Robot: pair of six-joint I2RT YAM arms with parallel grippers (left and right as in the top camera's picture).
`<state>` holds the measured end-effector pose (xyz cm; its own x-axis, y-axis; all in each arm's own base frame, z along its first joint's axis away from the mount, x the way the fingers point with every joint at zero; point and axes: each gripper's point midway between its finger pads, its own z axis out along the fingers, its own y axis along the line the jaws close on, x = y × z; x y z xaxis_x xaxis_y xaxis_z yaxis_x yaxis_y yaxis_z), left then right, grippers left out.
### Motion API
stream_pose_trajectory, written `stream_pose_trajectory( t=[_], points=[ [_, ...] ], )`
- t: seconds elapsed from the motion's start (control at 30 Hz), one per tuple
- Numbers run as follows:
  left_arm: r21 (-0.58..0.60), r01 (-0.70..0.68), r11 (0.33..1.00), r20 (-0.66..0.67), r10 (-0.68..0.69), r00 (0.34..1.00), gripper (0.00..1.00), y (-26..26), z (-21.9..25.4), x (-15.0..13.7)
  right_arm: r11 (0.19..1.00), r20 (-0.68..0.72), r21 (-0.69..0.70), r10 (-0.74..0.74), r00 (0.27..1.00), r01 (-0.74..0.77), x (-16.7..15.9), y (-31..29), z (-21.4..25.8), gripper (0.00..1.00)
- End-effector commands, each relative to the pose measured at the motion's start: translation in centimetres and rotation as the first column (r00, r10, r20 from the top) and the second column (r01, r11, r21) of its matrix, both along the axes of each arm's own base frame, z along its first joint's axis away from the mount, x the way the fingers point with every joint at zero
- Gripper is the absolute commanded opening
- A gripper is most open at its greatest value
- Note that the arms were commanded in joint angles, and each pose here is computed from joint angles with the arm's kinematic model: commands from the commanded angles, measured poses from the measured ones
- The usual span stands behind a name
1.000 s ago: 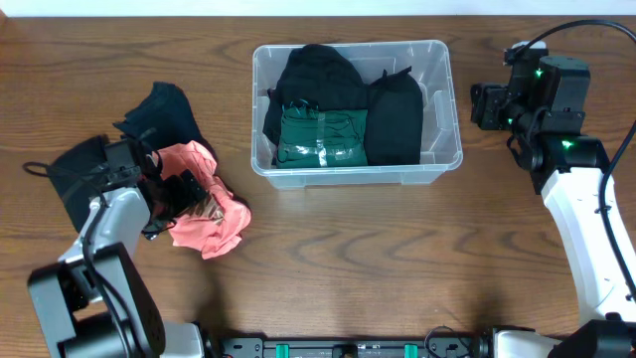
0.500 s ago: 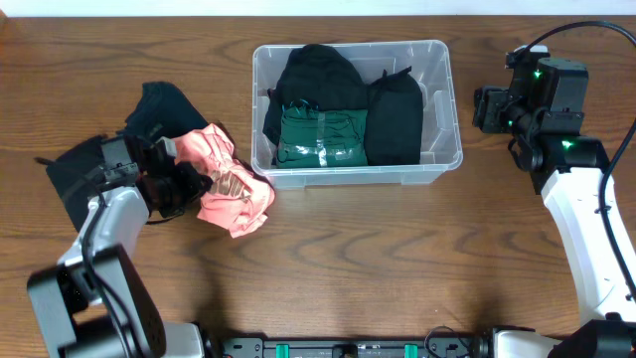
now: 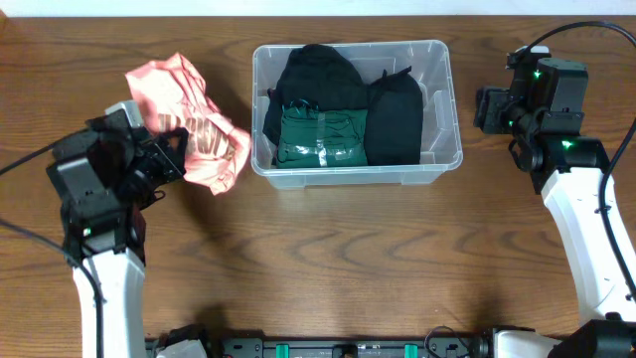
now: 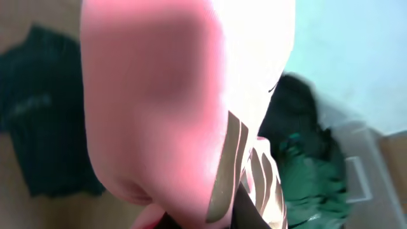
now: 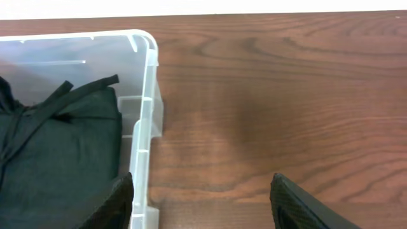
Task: Pack container
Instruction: 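Grasp the pink shirt with the left gripper and lift it, then carry the pink shirt into the container's right side and lower it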
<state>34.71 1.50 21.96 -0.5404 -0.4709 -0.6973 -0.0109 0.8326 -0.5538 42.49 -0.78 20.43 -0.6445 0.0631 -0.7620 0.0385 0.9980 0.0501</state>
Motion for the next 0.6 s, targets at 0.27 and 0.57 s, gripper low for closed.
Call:
stream_pose_trajectory(
  t=[0.27,0.57],
  points=[
    [0.077,0.246,0.966,0.181,-0.256,0.949,0.06,-9.4,9.4,2.7,0.994,0.002,-0.034,-0.100,0.995,0.100,0.0,-2.4,0.0,0.67],
    [0.082,0.488,0.869,0.121,-0.495,0.861,0.06,-20.7,5.7,5.7,0.992,-0.019,-0.039,-0.122,0.992,0.121,-0.5,-3.3,-0.4,0.68]
  ],
)
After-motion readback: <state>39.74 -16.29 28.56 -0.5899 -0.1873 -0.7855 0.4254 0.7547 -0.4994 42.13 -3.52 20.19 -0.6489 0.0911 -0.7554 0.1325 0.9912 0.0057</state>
